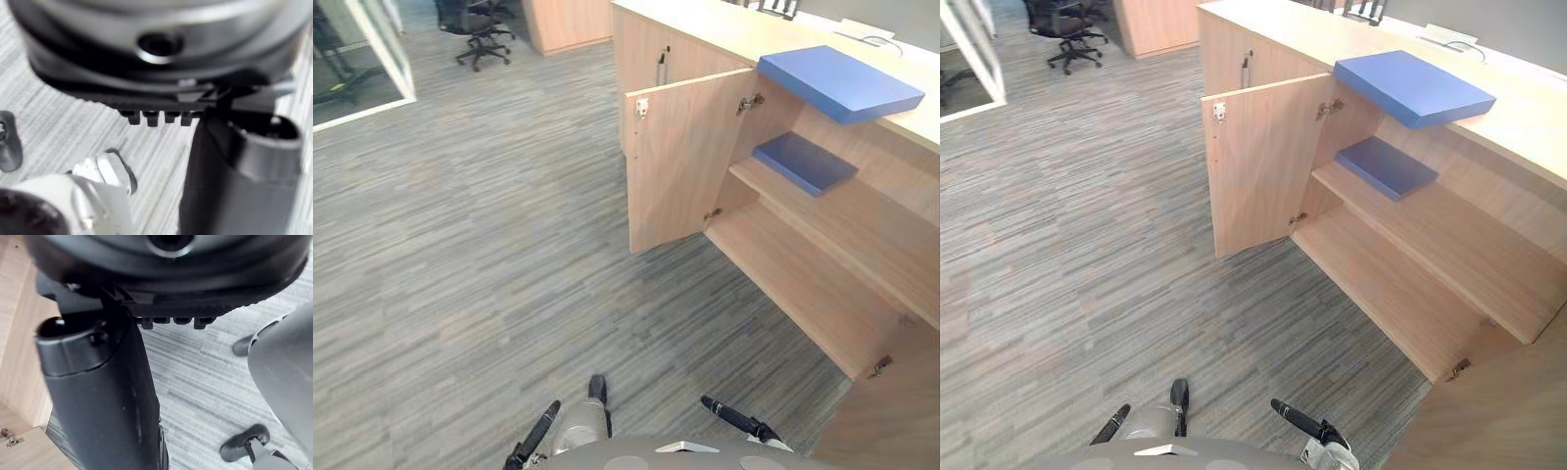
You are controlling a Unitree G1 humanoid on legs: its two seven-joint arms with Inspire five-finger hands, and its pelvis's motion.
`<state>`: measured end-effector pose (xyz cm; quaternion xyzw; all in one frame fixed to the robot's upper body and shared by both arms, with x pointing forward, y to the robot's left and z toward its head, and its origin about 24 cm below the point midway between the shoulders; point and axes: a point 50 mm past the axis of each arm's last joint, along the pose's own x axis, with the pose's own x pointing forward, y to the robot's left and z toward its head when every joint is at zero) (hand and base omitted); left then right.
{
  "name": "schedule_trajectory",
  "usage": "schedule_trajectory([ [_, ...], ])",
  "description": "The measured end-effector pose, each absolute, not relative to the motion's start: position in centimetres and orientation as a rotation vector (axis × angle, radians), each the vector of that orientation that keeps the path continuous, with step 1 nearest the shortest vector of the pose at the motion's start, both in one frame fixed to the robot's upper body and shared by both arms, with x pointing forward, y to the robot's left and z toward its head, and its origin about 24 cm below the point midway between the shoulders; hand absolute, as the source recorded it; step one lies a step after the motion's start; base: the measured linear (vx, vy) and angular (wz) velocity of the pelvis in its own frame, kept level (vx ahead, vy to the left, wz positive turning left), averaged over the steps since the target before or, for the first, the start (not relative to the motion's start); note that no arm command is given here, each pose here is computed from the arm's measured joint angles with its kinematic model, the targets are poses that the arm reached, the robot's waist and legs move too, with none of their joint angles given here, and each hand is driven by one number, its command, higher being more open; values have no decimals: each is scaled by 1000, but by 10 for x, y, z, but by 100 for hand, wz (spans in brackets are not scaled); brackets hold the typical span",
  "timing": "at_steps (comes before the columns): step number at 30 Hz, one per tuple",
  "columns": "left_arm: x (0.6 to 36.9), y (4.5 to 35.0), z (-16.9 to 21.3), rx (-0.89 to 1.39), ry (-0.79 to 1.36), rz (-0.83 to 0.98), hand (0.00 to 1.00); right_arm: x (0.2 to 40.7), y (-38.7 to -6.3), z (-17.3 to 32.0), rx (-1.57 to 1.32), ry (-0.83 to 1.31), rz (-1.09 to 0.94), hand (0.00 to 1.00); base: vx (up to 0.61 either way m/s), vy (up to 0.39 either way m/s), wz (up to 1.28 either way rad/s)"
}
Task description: Walk over to the cabinet, pick up the folder, carry it to the office cabinet, place the folder inside the office cabinet, then close the office cabinet door
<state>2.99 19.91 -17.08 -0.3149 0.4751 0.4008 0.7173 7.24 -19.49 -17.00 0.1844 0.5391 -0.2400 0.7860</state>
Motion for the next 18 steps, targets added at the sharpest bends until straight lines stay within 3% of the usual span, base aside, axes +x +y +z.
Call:
schedule_trajectory([
  [5,29,198,-171,-641,1063,857,100,67,-205,-169,417,1135,-555,100,335,323,-85],
  [9,36,201,-170,-564,1077,784,100,72,-222,-163,385,1072,-600,100,212,311,-23],
  [18,82,193,-165,-458,1033,601,100,77,-215,-163,440,1040,-637,100,131,5,-56],
])
